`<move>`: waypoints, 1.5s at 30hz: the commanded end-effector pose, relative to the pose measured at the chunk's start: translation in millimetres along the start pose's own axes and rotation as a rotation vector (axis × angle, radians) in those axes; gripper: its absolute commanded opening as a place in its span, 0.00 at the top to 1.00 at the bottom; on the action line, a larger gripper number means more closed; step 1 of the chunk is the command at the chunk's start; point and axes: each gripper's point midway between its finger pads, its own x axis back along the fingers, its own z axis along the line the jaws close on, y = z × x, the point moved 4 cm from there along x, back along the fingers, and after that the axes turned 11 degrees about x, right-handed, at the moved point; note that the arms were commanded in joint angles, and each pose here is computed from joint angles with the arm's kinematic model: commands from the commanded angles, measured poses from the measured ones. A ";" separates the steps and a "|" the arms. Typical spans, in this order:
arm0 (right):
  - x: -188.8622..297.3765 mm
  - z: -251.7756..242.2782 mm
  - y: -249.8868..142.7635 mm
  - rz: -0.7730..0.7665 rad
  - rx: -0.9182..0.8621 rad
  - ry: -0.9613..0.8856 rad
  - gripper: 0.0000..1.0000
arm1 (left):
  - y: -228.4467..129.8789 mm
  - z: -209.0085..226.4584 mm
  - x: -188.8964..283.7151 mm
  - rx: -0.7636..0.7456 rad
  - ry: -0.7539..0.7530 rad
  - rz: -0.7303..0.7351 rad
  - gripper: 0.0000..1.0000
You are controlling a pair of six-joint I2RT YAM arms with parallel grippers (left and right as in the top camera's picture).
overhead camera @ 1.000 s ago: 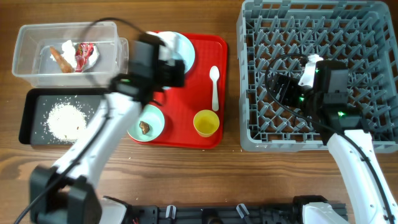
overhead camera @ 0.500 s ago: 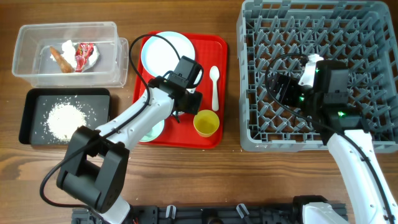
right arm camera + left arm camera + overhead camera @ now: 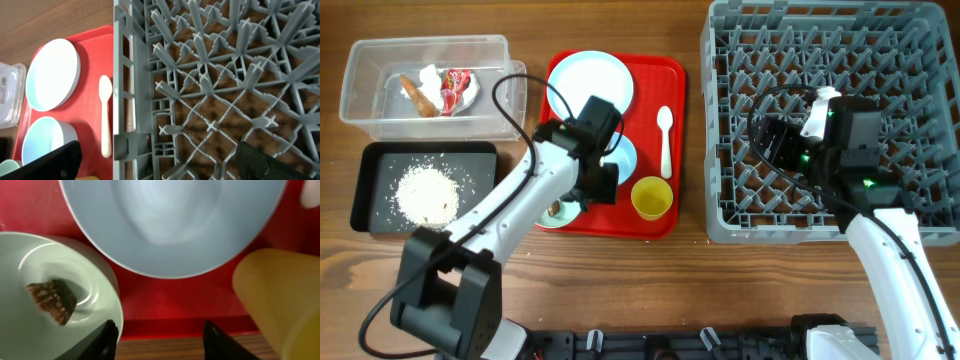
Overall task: Sort waste into correct bins and load items into the dishwasher rack
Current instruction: 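Return the empty blue bowl to the red tray with the left gripper, then grasp the green bowl and tip its brown food onto the black tray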
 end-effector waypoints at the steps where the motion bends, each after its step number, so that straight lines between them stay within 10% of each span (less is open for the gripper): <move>1: 0.8 3.6 4.8 -0.007 -0.004 0.019 0.00 | -15.8 20.8 -31.1 0.006 0.056 0.026 0.50; 5: 0.8 3.6 4.7 -0.007 -0.003 0.019 0.00 | -14.2 34.7 -50.9 0.046 0.055 -0.007 0.54; 12: 0.8 3.6 4.8 -0.008 -0.003 0.019 0.00 | -13.6 37.7 -59.3 0.062 0.044 -0.027 0.94; 24: 0.8 3.7 5.2 -0.009 -0.003 0.019 0.00 | 36.1 44.7 43.9 0.177 -0.057 -0.162 0.96; 34: 0.9 4.1 8.0 -0.023 0.000 0.021 0.00 | 87.6 192.9 112.3 0.487 -0.734 -0.406 0.96; 45: 1.0 4.7 11.4 -0.039 0.004 0.024 0.00 | 90.0 268.3 57.8 0.639 -1.477 -0.409 0.96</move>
